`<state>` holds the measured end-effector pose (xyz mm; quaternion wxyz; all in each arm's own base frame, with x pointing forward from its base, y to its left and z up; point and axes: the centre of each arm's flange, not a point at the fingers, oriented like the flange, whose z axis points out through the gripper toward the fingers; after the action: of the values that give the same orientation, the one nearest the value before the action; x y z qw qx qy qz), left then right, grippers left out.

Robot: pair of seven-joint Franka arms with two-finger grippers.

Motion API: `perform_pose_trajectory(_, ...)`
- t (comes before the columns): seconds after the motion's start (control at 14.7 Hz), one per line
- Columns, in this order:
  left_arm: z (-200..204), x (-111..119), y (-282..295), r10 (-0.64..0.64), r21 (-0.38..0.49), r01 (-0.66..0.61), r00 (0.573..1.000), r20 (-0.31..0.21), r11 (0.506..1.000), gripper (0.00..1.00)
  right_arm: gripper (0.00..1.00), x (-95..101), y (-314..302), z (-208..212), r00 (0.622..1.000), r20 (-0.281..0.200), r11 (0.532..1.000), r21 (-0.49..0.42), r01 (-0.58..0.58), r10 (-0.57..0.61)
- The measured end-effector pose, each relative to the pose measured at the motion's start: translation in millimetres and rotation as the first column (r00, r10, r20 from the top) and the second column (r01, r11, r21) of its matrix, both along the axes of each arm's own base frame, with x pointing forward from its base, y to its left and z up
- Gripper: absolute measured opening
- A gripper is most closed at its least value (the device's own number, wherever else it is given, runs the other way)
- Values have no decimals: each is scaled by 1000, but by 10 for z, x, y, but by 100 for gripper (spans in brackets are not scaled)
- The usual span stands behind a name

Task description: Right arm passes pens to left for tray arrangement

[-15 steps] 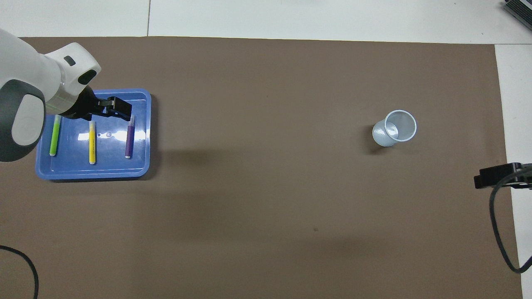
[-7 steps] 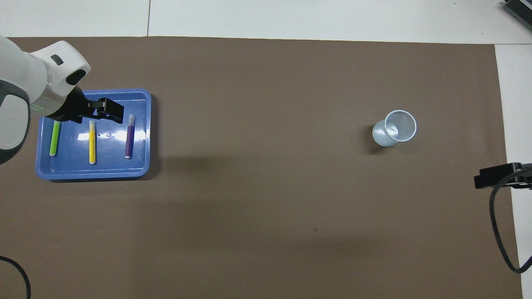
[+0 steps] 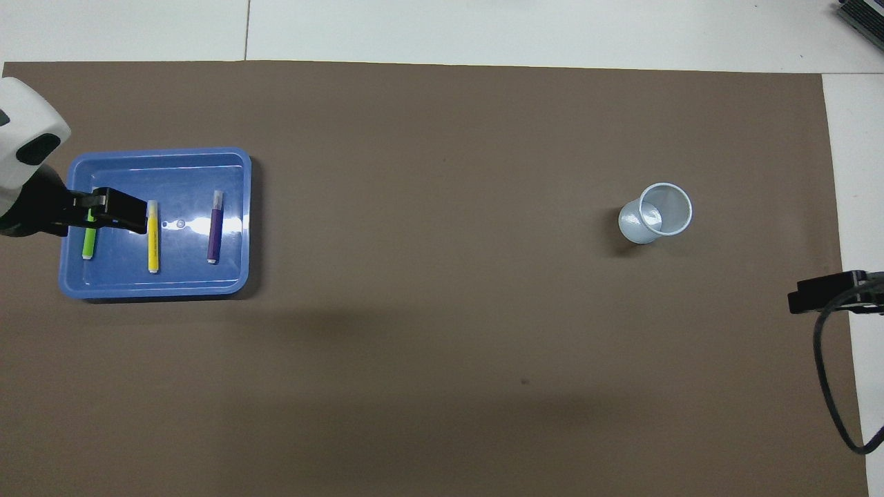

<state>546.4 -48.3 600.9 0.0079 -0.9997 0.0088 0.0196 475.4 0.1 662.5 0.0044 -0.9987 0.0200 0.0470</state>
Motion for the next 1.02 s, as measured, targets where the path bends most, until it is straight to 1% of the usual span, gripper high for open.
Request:
perform_pose_trajectory(0.34,304,-354,182,26,10,-25,998,-55,1000,100,100,0,0,0,1000,0,1000,0,0,0)
perform_pose_trajectory(0.48,371,-424,178,22,10,-21,998,-58,1000,100,100,0,0,0,1000,0,1000,0,0,0)
perform_pose_trajectory(0.75,357,-417,170,-43,32,45,997,-57,998,100,100,0,0,0,1000,0,1000,0,0,0)
perform_pose_trajectory(0.95,212,-348,289,-44,35,45,999,-31,998,100,100,0,0,0,1000,0,1000,0,0,0)
perform_pose_trajectory(1.02,148,-339,341,-39,34,40,999,-32,999,100,100,0,0,0,1000,0,1000,0,0,0)
